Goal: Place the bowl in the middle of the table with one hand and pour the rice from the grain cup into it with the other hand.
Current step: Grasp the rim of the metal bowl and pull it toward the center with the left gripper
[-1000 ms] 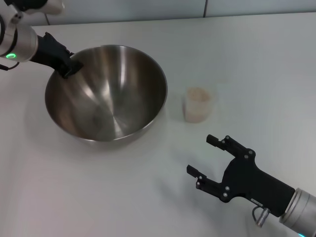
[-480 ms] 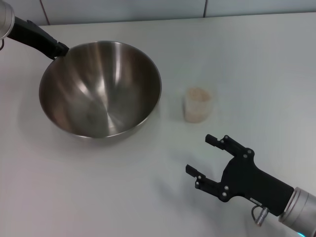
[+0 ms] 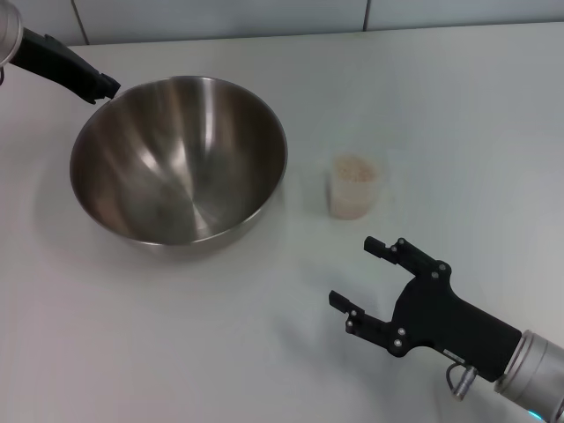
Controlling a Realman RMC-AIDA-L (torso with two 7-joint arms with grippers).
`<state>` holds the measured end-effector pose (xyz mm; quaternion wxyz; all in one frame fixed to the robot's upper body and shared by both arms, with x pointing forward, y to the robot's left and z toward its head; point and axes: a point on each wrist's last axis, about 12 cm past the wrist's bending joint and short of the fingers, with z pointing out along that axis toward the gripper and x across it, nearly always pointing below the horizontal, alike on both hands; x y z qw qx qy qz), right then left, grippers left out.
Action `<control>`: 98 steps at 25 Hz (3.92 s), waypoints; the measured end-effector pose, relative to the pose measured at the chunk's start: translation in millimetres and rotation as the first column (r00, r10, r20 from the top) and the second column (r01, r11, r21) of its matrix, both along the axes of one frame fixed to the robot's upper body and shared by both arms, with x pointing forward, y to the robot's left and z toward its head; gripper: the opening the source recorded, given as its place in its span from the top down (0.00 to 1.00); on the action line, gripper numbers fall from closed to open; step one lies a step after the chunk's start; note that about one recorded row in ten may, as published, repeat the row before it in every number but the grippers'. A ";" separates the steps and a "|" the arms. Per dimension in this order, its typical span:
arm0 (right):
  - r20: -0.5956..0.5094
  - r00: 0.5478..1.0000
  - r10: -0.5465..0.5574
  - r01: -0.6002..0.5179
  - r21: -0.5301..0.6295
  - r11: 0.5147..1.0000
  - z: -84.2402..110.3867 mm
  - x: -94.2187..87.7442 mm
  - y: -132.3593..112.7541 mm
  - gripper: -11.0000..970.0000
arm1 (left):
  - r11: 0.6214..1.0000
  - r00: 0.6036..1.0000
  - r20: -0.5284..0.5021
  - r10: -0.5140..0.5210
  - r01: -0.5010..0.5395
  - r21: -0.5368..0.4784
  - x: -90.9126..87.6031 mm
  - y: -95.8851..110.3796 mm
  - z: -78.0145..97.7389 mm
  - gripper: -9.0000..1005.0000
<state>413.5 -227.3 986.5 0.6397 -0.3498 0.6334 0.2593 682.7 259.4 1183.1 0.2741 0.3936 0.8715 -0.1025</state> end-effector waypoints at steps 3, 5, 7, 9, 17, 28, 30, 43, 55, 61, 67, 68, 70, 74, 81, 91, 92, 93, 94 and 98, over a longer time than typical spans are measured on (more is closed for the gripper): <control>-0.003 1.000 0.000 0.000 -0.005 1.000 -0.5 1.1 0.4 0.19 | 1.000 1.000 -0.001 0.008 -0.008 -0.005 0.7 1.2 2.4 0.99; -0.004 1.000 -0.002 0.002 -0.005 1.000 -0.6 0.9 0.4 0.19 | 1.000 1.000 0.000 0.006 -0.006 -0.012 0.4 1.1 4.6 0.99; -0.004 1.000 -0.008 0.008 -0.004 1.000 -0.9 0.4 -0.3 0.19 | 1.000 1.000 0.002 -0.004 0.004 -0.021 -1.9 -0.4 6.6 0.99; -0.006 1.000 -0.013 0.013 -0.003 1.000 -1.2 -0.6 -1.0 0.19 | 1.000 1.000 0.001 -0.017 0.017 -0.026 -5.4 -2.3 7.9 0.99; -0.007 1.000 -0.023 0.023 0.012 1.000 -0.8 -5.6 -4.3 0.19 | 0.999 0.999 -0.004 -0.038 0.038 -0.029 -9.8 -4.4 8.1 0.99; 0.008 1.000 -0.022 0.022 0.019 1.000 1.2 -5.3 -5.0 0.19 | 0.999 0.999 0.000 -0.039 0.039 -0.023 -16.0 1.9 8.1 0.97; 0.007 1.000 -0.022 0.022 0.018 1.000 1.0 -5.3 -4.9 0.19 | 0.999 0.999 -0.002 -0.040 0.040 -0.023 -17.3 3.3 8.5 0.97; 0.012 1.000 -0.007 0.007 0.019 1.000 1.9 -3.3 -1.9 0.19 | 0.999 0.999 -0.008 -0.047 0.046 -0.026 -20.5 3.5 4.4 0.95; 0.016 1.000 -0.005 0.005 0.020 1.000 2.3 -2.7 -0.8 0.19 | 0.998 0.998 0.021 -0.064 0.064 -0.021 -20.3 -2.4 9.7 0.93; 0.016 1.000 -0.006 0.006 0.020 1.000 2.3 -2.9 -1.0 0.19 | 0.997 0.997 0.026 -0.069 0.070 -0.022 -22.2 -4.1 9.9 0.92; 0.016 1.000 -0.007 0.007 0.021 1.000 2.2 -3.3 -1.5 0.19 | 0.998 0.996 0.063 -0.060 0.061 -0.016 -26.5 -6.4 10.8 0.91; 0.016 1.000 -0.008 0.007 0.020 1.000 2.2 -3.4 -1.6 0.19 | 0.999 0.995 0.089 -0.049 0.051 -0.011 -28.2 -5.2 12.0 0.91; 0.016 1.000 -0.008 0.007 0.021 1.000 2.2 -3.4 -1.7 0.19 | 0.999 0.993 0.110 -0.042 0.043 -0.004 -30.0 -4.5 13.6 0.91; 0.017 1.000 -0.008 0.008 0.020 1.000 2.3 -3.1 -1.9 0.19 | 0.999 0.993 0.109 -0.044 0.044 0.003 -32.0 -4.3 14.8 0.90; 0.032 0.999 -0.014 0.014 0.008 1.000 2.0 -4.1 -2.3 0.19 | 0.999 0.995 0.093 -0.047 0.046 0.014 -34.4 -2.2 9.4 0.61; 0.035 0.999 -0.013 0.013 0.009 1.000 2.5 -2.9 -1.8 0.19 | 0.997 0.995 0.071 -0.072 0.069 0.045 -32.7 -10.9 -1.6 0.22; 0.035 0.999 -0.013 0.012 0.009 1.000 2.5 -2.9 -1.8 0.19 | 0.996 0.995 0.068 -0.073 0.070 0.052 -32.2 -12.0 -5.2 0.21; 0.034 0.999 -0.012 0.012 0.009 1.000 2.4 -3.2 -1.8 0.19 | 0.996 0.995 0.067 -0.074 0.070 0.056 -31.9 -12.5 -7.2 0.20; 0.034 0.999 -0.012 0.012 0.009 1.000 2.3 -3.5 -1.8 0.19 | 0.996 0.995 0.066 -0.072 0.068 0.061 -31.2 -12.7 -9.9 0.19; 0.030 0.999 -0.013 0.012 0.013 1.000 2.1 -4.7 -0.9 0.19 | 0.996 0.996 0.074 -0.058 0.053 0.073 -28.2 -12.1 -16.9 0.14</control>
